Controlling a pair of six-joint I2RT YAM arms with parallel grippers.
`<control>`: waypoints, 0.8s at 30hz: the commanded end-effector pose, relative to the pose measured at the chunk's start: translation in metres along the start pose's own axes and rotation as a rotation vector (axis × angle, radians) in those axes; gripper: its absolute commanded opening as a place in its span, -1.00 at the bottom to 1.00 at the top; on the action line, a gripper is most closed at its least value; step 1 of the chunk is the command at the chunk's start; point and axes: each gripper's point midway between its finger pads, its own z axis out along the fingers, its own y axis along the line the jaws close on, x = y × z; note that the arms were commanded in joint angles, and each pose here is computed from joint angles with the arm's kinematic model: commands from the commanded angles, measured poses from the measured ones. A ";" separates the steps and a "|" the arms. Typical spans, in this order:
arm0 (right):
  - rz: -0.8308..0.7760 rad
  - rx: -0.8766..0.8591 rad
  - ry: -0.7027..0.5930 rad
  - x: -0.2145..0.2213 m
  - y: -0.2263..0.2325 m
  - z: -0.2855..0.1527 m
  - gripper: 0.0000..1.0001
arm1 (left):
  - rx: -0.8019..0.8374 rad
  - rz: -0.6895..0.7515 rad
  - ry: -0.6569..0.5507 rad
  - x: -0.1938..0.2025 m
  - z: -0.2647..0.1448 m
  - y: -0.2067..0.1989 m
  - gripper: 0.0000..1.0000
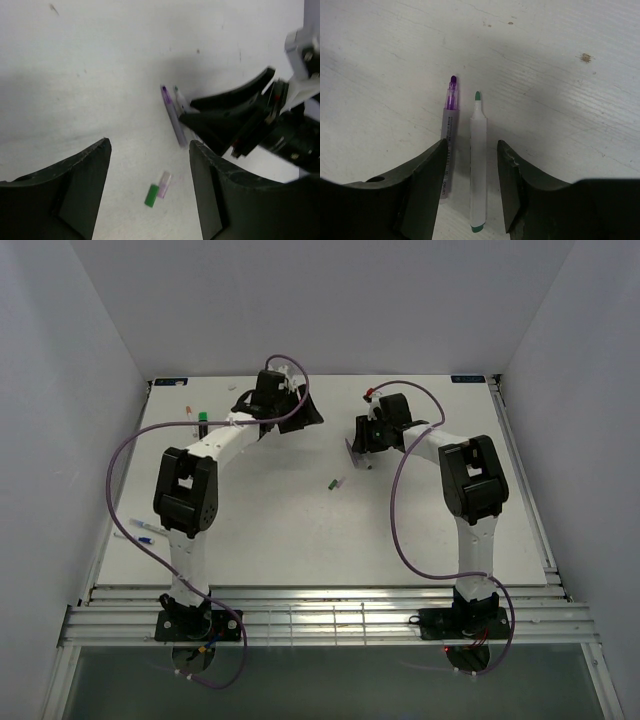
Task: Open the pen caps
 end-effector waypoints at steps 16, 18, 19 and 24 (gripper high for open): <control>-0.003 0.081 -0.125 -0.029 0.011 -0.086 0.11 | -0.226 0.090 -0.284 -0.127 0.066 0.082 0.31; -0.008 0.089 -0.135 -0.028 0.011 -0.090 0.11 | -0.244 0.097 -0.326 -0.136 0.067 0.086 0.31; -0.011 0.087 -0.139 -0.026 0.012 -0.094 0.11 | -0.237 0.104 -0.323 -0.134 0.070 0.089 0.31; -0.023 0.094 -0.169 -0.029 0.011 -0.099 0.11 | -0.172 0.120 -0.307 -0.127 0.086 0.086 0.35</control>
